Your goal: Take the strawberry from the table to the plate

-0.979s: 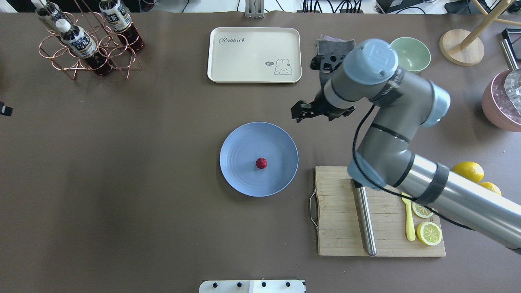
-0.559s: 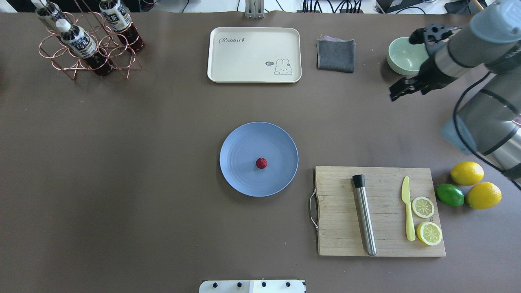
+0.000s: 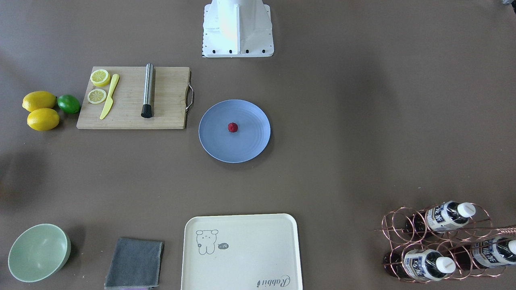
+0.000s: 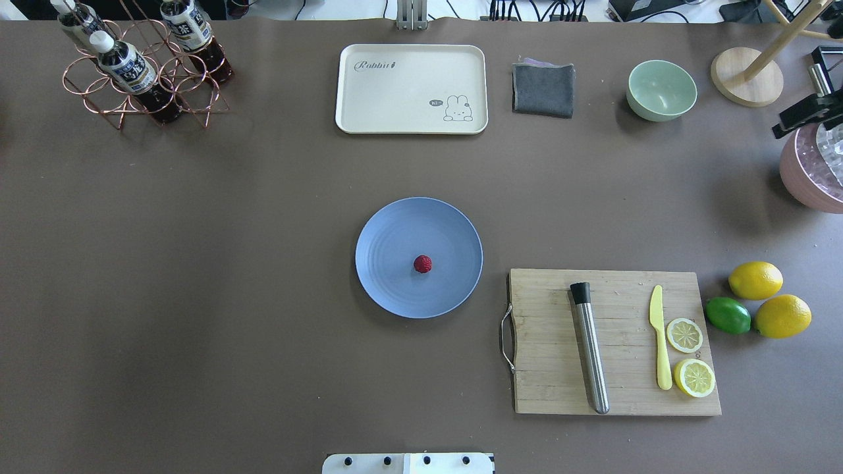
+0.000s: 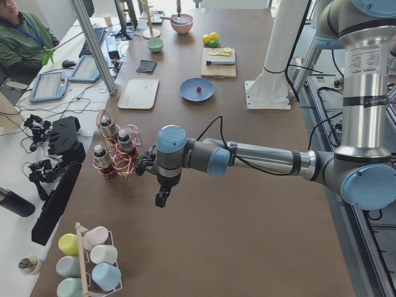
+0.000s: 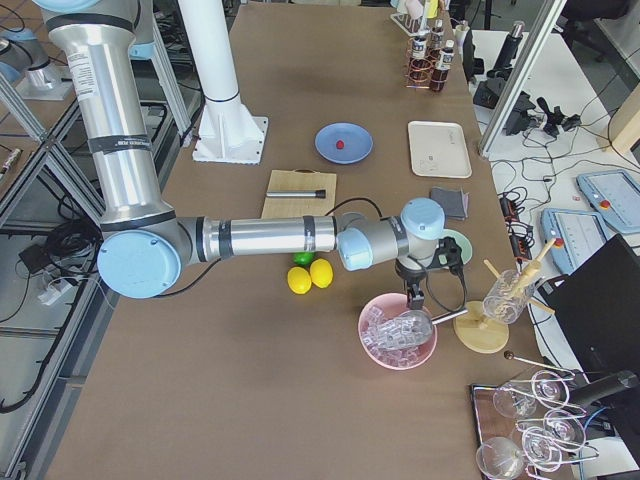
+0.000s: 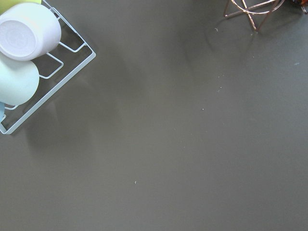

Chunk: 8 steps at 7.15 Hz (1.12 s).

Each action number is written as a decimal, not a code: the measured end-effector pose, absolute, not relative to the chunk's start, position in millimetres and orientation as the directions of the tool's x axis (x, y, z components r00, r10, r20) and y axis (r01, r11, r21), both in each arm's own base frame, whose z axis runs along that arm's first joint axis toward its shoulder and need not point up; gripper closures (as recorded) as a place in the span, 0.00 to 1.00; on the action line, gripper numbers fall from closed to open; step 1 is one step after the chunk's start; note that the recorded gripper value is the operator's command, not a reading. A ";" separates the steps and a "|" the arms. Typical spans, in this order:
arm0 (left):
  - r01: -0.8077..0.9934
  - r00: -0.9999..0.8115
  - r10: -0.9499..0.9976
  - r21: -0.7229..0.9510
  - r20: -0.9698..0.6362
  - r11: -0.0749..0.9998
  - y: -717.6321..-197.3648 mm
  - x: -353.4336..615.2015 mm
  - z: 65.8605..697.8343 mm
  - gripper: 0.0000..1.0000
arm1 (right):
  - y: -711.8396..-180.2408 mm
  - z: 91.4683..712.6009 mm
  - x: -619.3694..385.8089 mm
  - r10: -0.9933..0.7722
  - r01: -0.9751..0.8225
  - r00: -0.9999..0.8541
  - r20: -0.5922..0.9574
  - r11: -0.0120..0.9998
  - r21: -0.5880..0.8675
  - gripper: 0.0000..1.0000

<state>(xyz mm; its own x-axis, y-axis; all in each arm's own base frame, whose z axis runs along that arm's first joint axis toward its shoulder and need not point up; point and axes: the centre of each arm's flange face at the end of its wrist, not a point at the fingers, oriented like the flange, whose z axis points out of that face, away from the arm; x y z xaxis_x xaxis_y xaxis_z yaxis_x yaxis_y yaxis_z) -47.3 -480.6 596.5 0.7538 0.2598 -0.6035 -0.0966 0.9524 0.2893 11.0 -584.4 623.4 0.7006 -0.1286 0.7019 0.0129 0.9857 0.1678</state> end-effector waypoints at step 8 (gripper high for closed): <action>-0.098 0.753 0.251 0.274 -0.608 0.957 -478.7 -47.6 609.0 0.02 | -495.8 577.4 88.6 0.012 -0.067 0.710 0.704 0.996 0.051 0.00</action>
